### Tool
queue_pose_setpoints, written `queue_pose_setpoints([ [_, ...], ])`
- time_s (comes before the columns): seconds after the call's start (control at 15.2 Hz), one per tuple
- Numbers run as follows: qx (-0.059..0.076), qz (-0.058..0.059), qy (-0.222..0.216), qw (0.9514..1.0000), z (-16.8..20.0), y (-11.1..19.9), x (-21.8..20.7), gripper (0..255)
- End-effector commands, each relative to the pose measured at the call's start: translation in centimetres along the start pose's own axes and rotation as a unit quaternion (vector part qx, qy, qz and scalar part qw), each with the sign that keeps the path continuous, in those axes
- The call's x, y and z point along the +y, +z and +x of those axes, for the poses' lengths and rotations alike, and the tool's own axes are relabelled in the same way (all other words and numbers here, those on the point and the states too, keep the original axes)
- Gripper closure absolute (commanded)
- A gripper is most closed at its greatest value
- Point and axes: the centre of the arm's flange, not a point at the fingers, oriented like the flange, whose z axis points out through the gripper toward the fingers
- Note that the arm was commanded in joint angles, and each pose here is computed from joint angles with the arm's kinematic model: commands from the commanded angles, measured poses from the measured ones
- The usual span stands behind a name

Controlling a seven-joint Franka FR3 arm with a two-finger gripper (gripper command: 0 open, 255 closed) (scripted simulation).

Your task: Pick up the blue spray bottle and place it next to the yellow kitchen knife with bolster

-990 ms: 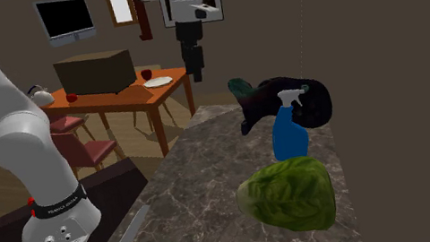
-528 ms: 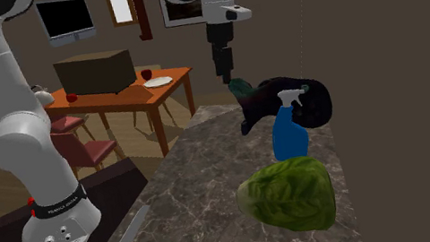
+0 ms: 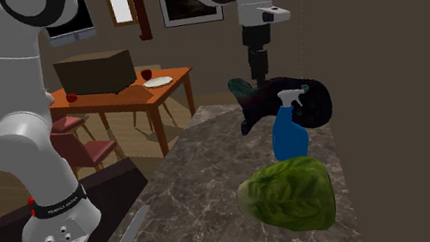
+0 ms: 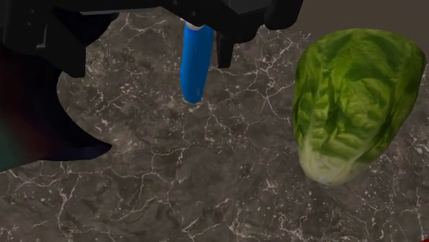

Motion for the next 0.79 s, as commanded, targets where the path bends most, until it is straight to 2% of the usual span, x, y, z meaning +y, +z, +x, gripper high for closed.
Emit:
queue_pose_setpoints([
  [0.0,0.003,-0.003,0.021,0.9998,2.3,0.5,0.8,0],
  [0.2,0.007,-0.008,0.051,0.9986,5.7,0.9,2.4,0],
  [0.73,0.008,-0.008,0.052,0.9986,5.8,4.9,2.5,0],
])
